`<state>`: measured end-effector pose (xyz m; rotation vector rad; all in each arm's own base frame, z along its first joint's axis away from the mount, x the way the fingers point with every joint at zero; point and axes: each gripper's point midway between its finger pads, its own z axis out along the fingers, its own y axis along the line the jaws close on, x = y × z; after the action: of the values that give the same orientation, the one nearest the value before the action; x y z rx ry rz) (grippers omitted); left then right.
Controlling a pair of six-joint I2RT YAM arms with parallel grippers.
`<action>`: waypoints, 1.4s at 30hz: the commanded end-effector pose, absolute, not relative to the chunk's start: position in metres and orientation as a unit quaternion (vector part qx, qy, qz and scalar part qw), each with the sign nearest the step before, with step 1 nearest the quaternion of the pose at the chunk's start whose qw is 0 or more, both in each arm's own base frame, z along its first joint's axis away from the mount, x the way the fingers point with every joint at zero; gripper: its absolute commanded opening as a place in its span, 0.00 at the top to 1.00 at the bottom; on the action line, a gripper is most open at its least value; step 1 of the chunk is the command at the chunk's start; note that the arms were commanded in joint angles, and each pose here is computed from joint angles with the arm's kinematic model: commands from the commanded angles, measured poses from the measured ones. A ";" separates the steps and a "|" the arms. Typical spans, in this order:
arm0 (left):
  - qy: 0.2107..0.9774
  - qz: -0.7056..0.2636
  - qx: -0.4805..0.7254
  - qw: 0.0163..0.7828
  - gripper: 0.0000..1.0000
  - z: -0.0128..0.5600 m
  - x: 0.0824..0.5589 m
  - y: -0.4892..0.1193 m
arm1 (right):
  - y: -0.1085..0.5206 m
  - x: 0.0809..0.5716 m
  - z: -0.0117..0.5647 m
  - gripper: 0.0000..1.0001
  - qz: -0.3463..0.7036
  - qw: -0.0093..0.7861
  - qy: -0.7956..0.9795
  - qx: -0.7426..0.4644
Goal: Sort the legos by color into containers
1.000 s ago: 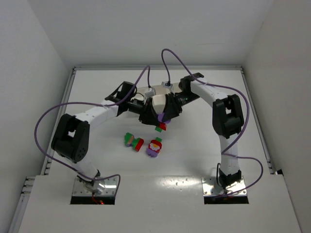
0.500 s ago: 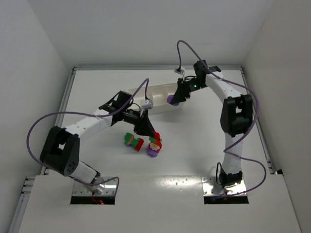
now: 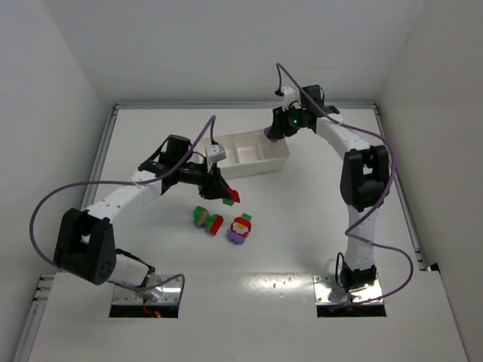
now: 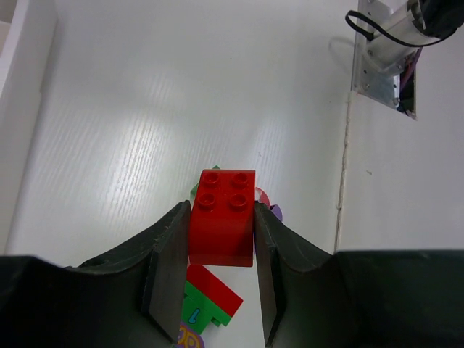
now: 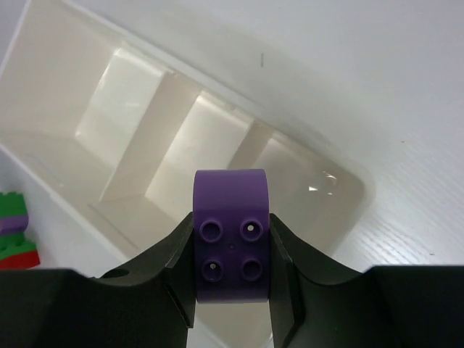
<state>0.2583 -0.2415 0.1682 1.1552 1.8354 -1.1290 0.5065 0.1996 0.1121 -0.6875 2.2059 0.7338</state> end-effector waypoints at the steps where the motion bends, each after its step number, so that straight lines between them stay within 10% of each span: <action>1: 0.693 -0.429 0.449 0.366 0.85 0.178 0.265 -0.239 | 0.196 0.532 0.117 0.89 0.257 0.380 0.856 -0.239; 5: 0.692 -0.429 0.448 0.368 0.85 0.177 0.268 -0.240 | 0.191 0.530 0.108 0.53 0.247 0.373 0.863 -0.233; 9: 0.696 -0.432 0.434 0.375 0.85 0.179 0.276 -0.240 | 0.190 0.523 0.102 0.41 0.246 0.365 0.866 -0.236; 26: 0.659 -0.606 0.157 0.418 0.93 0.236 0.336 -0.216 | 0.263 0.335 0.215 0.42 0.606 0.332 0.655 -0.307; 42: 0.584 -0.682 0.079 0.432 1.00 0.282 0.355 -0.195 | 0.308 0.340 0.237 0.42 0.687 0.294 0.613 -0.257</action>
<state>0.3641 -0.1981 0.2342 0.0092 1.6884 -1.7412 0.3396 0.2964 0.2074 -0.5960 1.7500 1.8098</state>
